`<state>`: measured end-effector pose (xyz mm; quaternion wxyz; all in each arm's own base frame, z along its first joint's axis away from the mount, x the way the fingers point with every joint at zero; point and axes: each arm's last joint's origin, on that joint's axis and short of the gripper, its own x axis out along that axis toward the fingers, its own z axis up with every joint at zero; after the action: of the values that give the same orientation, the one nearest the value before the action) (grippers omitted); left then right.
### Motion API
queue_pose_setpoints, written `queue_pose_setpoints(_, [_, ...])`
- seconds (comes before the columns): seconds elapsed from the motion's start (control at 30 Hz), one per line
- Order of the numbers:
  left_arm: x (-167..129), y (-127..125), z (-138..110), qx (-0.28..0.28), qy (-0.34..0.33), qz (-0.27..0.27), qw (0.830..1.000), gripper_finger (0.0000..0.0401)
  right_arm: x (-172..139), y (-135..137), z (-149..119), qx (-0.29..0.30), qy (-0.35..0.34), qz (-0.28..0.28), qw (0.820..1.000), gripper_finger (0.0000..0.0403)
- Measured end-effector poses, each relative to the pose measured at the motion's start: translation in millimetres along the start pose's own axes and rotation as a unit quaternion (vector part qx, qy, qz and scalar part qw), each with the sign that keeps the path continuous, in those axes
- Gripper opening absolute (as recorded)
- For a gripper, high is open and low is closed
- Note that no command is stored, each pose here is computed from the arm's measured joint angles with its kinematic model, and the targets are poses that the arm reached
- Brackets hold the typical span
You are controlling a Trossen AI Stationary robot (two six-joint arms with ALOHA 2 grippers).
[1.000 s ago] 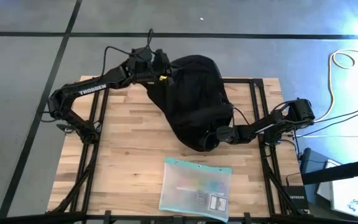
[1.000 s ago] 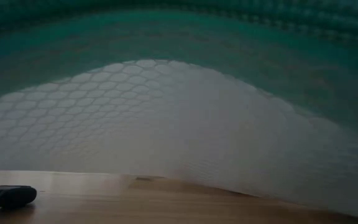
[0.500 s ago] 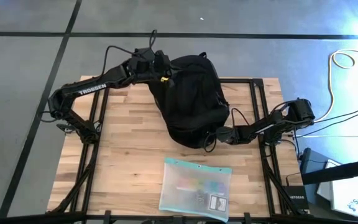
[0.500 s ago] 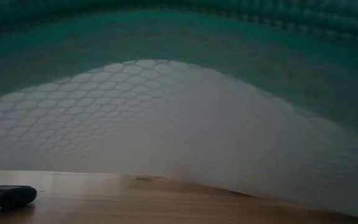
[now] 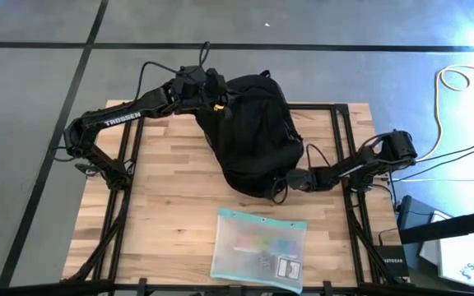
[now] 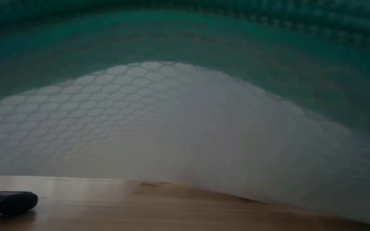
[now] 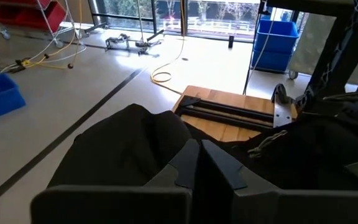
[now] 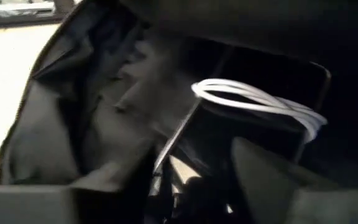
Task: Unpack backpack
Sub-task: Remove the black cellphone from the black backpack
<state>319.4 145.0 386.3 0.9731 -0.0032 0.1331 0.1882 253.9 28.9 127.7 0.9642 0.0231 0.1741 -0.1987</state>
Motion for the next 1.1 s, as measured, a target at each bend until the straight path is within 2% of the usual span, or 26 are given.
queue_pose_setpoints(0.1, [0.0, -1.0, -0.1, 0.000, 0.001, -0.001, 1.000, 0.0000, -2.3, 5.0, -0.2, 0.000, 0.000, 0.012, 1.000, 0.0366])
queue_pose_setpoints(0.17, [0.1, -1.5, 0.8, 0.001, -0.004, -0.002, 1.000, 0.0000, -2.1, 4.7, -0.7, 0.007, 0.002, 0.011, 1.000, 0.0387])
queue_pose_setpoints(0.33, [0.0, -1.6, 0.2, 0.001, -0.001, -0.003, 1.000, 0.0000, 1.1, 4.4, 0.3, 0.028, 0.020, -0.019, 0.999, 0.0354])
queue_pose_setpoints(0.57, [0.0, -1.8, 0.1, 0.001, 0.000, -0.003, 1.000, 0.0000, 15.8, 6.3, 14.9, 0.018, 0.102, -0.021, 0.994, 0.0379])
queue_pose_setpoints(0.67, [0.1, -2.2, 0.1, 0.001, 0.000, -0.003, 1.000, 0.0000, 27.9, -4.9, 26.4, 0.054, 0.180, -0.013, 0.982, 0.0396])
queue_pose_setpoints(0.77, [0.1, -2.3, 0.0, 0.001, 0.000, -0.003, 1.000, 0.0000, 37.4, -16.6, 39.5, 0.066, 0.246, -0.013, 0.967, 0.0393])
queue_pose_setpoints(0.93, [0.2, -3.2, -0.1, 0.002, 0.000, -0.005, 1.000, 0.0000, 47.2, -31.9, 67.5, 0.062, 0.262, -0.030, 0.963, 0.0395])
queue_pose_setpoints(1.1, [0.2, -4.0, -0.3, 0.007, 0.001, -0.006, 1.000, 0.0000, 54.2, -55.4, 75.1, 0.140, 0.297, 0.004, 0.944, 0.0398])
